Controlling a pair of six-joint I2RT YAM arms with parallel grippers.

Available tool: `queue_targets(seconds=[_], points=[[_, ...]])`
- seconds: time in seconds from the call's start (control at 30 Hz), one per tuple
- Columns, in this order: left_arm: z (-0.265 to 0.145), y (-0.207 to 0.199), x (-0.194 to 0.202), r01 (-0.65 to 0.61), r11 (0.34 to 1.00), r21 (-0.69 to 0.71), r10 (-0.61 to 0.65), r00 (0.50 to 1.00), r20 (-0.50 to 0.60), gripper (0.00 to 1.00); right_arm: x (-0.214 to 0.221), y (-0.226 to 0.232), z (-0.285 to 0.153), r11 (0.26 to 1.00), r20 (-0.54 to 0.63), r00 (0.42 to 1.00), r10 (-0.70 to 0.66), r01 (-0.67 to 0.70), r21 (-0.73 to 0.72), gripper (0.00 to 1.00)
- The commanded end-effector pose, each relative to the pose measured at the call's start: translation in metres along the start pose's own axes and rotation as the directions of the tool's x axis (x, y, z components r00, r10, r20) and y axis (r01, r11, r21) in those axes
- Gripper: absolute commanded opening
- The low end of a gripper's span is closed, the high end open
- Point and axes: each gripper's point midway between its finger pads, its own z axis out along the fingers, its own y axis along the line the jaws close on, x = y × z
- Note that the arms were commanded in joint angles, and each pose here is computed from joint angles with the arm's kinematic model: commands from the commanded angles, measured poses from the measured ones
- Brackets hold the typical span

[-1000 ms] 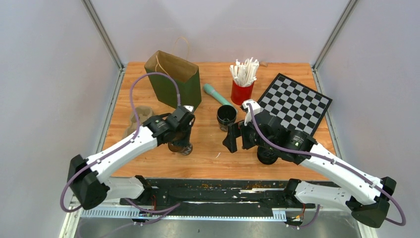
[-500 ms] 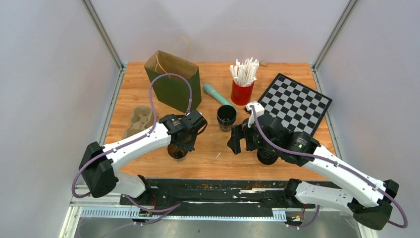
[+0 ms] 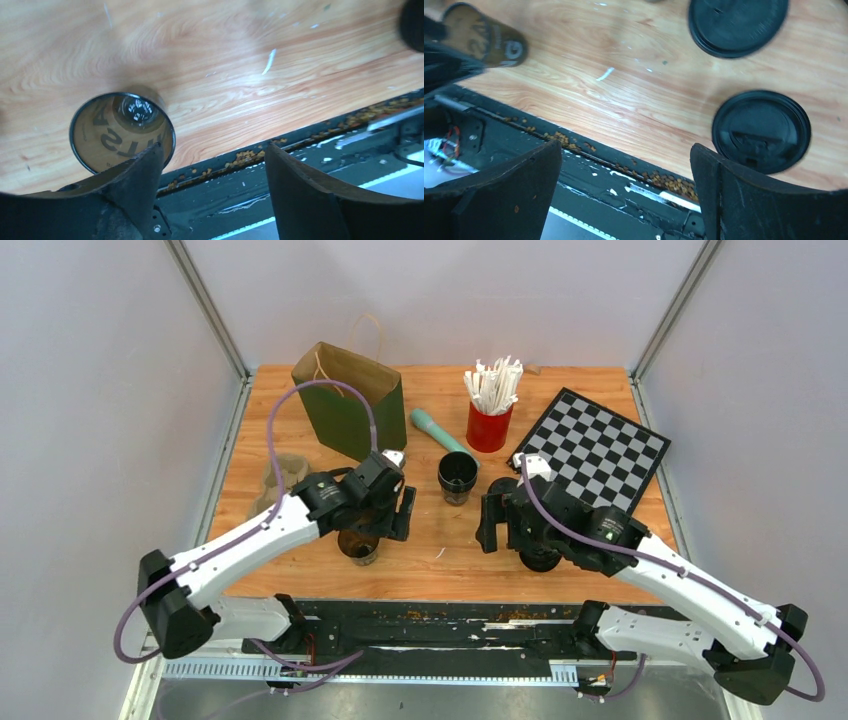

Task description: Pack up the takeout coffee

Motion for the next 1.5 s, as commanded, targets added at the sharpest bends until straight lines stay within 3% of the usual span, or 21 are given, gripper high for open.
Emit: queue_targets(seconds=[0.0,0.1,0.2,0.4,0.57,1.17,1.47], points=[[-0.052,-0.020,-0.046,0.028,0.992,0.126,-0.054,0.977,0.206,0.87,0.004,-0.035,-0.012,0.970,0.004,0.993,0.115,-0.113,0.215,1.00],[-0.075,-0.021,-0.055,0.017,0.984,0.178,-0.068,0.957,0.283,0.99,0.014,-0.057,-0.014,0.935,-0.001,0.990,0.140,-0.132,0.328,1.00],[-0.097,-0.008,-0.055,0.013,0.983,0.184,-0.079,0.930,0.359,1.00,0.020,-0.078,-0.018,0.901,-0.016,0.991,0.134,-0.115,0.418,0.97],[-0.102,0.021,-0.046,0.043,0.985,0.165,-0.119,0.866,0.485,1.00,0.016,-0.121,-0.014,0.839,0.014,0.983,0.184,-0.165,0.518,0.61],[-0.100,0.022,-0.034,0.029,0.978,0.205,-0.128,0.863,0.489,1.00,0.023,-0.152,0.000,0.800,-0.007,0.969,0.246,-0.199,0.566,0.45],[-0.099,0.024,-0.022,0.010,0.976,0.216,-0.113,0.877,0.467,1.00,0.041,-0.184,0.028,0.728,-0.102,0.950,0.295,-0.155,0.667,0.34],[-0.103,0.025,-0.023,0.001,0.977,0.213,-0.105,0.874,0.475,1.00,0.043,-0.184,0.033,0.734,-0.130,0.945,0.301,-0.143,0.664,0.27]])
